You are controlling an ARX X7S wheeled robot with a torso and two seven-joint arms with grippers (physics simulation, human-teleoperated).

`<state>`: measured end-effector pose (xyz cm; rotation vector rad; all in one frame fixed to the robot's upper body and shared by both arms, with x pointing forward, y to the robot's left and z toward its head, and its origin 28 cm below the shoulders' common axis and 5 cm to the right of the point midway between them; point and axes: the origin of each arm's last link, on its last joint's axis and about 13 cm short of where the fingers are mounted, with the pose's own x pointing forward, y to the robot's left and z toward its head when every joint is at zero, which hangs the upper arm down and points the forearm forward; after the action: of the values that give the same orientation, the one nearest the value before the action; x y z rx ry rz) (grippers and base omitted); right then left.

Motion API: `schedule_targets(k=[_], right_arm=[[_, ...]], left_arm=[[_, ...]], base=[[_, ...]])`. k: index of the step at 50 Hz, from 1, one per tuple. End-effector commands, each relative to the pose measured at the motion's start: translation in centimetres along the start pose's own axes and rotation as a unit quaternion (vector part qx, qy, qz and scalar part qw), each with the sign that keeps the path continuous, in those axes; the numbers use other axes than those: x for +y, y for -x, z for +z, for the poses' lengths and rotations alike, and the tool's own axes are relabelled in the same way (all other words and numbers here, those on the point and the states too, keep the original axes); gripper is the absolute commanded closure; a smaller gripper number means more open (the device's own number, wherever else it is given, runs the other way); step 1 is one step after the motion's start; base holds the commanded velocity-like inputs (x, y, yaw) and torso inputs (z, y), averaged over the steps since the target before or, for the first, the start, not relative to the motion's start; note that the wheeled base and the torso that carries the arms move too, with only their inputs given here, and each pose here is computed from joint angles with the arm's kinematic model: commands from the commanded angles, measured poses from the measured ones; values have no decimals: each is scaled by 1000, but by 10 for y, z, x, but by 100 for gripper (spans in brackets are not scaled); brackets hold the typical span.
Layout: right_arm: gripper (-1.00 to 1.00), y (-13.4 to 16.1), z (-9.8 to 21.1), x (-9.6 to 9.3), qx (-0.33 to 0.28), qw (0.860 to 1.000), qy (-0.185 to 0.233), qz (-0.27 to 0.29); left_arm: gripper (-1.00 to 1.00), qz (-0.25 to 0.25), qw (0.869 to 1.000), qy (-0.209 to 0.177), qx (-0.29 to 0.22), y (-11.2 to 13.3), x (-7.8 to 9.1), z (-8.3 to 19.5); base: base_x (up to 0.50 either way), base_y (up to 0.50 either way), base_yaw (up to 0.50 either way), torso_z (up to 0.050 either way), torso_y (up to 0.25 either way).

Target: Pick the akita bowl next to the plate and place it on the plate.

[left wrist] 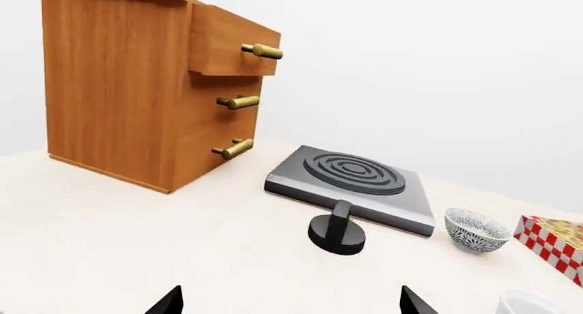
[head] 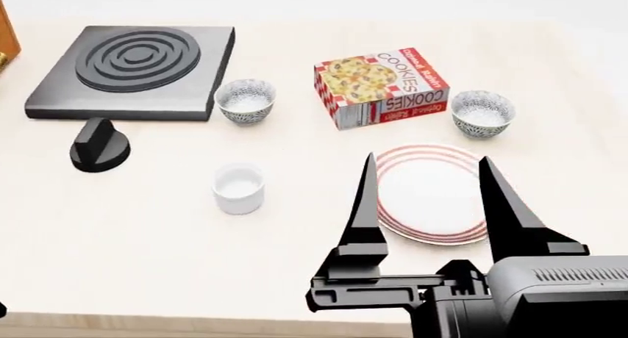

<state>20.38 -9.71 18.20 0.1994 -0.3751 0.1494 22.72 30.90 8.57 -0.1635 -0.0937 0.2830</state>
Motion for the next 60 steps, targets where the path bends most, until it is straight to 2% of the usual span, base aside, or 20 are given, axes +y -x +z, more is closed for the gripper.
schedule_targets(k=[1, 39, 40, 41, 43, 47, 60], right_arm=[[-100, 0, 1, 0, 2, 1000, 1, -1], [-100, 1, 0, 0, 3, 1000, 6, -5], [-100, 1, 1, 0, 1, 1000, 4, -4], [-100, 0, -1, 0, 7, 999, 31, -16], [-100, 1, 0, 1, -1, 1000, 9, -1], [-100, 1, -1, 1, 9, 1000, 25, 8], [-100, 1, -2, 2, 14, 1000, 25, 11]], left_arm=[[-100, 0, 1000, 1, -1, 0, 0, 0], [-100, 0, 1000, -4, -3, 0, 0, 1], [-100, 0, 1000, -4, -3, 0, 0, 1], [-100, 0, 1000, -4, -3, 0, 0, 1], [-100, 0, 1000, -4, -3, 0, 0, 0], [-100, 0, 1000, -5, -3, 0, 0, -1], [-100, 0, 1000, -6, -4, 0, 0, -1]], base=[[0, -367, 0, 0, 0], [0, -365, 0, 0, 0], [0, -219, 0, 0, 0], [0, 0, 0, 0, 0], [0, 0, 0, 0, 0], [32, 0, 0, 0, 0], [459, 0, 0, 0, 0]])
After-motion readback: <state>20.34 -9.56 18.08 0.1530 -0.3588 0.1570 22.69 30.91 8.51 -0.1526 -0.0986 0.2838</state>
